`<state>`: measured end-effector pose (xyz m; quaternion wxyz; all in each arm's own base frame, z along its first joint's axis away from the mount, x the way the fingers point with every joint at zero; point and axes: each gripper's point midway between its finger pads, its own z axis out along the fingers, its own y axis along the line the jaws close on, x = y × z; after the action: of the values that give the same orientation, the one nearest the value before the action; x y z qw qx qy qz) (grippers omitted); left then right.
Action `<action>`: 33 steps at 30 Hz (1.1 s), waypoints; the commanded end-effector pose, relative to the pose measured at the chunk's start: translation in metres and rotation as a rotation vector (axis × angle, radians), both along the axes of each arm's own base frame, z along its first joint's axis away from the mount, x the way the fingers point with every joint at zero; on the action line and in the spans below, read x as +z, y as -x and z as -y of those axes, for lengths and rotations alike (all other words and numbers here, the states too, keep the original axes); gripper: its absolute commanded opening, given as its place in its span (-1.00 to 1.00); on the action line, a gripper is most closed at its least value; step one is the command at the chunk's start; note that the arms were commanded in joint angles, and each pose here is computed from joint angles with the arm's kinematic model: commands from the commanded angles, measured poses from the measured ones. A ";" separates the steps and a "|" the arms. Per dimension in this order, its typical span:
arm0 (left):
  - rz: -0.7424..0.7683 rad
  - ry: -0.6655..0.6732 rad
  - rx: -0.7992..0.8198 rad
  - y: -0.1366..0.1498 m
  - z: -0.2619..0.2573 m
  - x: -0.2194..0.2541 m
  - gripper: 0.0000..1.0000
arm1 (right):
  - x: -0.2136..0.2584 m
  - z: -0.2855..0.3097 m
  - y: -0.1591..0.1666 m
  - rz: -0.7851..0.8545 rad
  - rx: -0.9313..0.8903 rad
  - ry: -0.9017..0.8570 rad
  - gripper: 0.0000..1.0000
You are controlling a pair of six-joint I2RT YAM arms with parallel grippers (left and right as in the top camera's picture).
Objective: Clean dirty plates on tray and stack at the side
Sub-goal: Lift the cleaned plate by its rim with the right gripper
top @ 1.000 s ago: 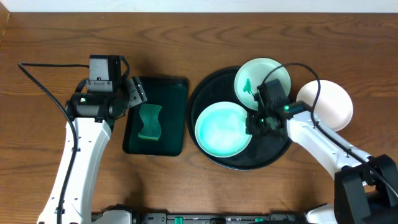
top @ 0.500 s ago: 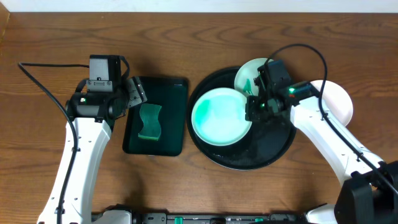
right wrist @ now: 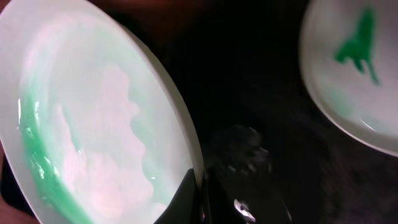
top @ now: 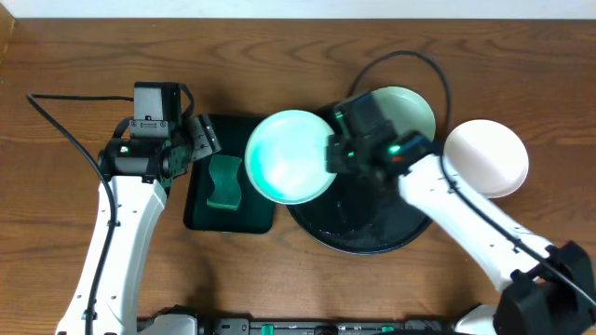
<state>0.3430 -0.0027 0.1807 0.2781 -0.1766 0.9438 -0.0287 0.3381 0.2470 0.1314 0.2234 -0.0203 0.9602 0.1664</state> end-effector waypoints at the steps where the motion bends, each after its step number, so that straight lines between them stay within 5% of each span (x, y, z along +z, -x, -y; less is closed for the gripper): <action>1: 0.015 -0.009 0.011 -0.003 -0.003 0.006 0.59 | -0.003 -0.012 -0.011 0.066 -0.061 0.040 -0.98; 11: 0.015 -0.009 0.011 -0.003 -0.003 0.006 0.59 | -0.041 -0.059 -0.032 0.182 0.003 0.076 -0.98; 33: 0.015 -0.009 0.011 -0.003 -0.003 0.006 0.59 | -0.005 -0.073 -0.057 0.436 0.127 0.203 -0.98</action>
<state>0.3430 -0.0027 0.1807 0.2781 -0.1766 0.9438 -0.0287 0.3846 0.3122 0.1028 0.3793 -0.1184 0.9137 0.0856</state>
